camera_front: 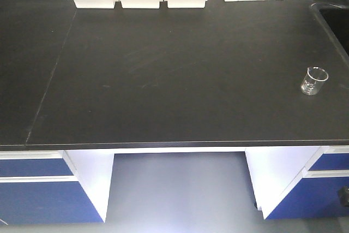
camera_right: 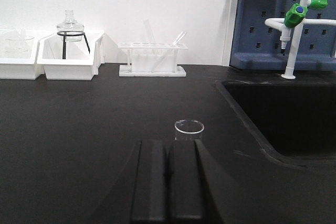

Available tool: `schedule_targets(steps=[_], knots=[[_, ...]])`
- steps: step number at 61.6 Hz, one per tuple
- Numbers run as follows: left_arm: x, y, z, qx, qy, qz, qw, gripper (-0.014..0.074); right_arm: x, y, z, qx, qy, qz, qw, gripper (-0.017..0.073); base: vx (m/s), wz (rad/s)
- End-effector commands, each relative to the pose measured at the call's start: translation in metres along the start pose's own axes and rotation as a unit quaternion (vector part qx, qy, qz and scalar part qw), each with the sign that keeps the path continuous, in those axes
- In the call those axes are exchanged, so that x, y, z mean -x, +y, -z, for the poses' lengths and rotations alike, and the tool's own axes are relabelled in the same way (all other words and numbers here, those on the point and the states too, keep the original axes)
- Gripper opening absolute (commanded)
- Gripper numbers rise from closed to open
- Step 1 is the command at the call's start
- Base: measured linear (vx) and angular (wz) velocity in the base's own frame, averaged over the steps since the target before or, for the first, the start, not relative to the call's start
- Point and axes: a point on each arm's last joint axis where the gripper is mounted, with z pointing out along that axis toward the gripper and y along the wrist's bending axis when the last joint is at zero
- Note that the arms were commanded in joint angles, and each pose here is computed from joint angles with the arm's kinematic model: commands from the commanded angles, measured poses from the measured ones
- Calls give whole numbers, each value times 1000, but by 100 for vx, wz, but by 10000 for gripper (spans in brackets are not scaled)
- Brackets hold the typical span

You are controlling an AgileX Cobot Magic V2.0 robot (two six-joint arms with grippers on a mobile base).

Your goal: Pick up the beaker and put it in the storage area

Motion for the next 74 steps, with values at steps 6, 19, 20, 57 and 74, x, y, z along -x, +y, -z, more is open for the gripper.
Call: schedule_targets(steps=[6, 19, 20, 57, 74], knots=[[1, -2, 1, -14, -39, 6, 999, -8, 5, 0, 1, -4, -40, 4, 999, -8, 0, 0], [1, -2, 1, -14, -39, 6, 999, -8, 5, 0, 1, -4, -40, 4, 999, -8, 0, 0], [1, -2, 1, -14, -39, 6, 999, -8, 5, 0, 1, -4, -40, 4, 999, -8, 0, 0], [1, -2, 1, -14, -39, 6, 999, -8, 5, 0, 1, -4, -42, 4, 999, -8, 0, 0], [1, -2, 1, -14, -39, 6, 999, -8, 13, -1, 2, -5, -87, 0, 996, -8, 0, 0]])
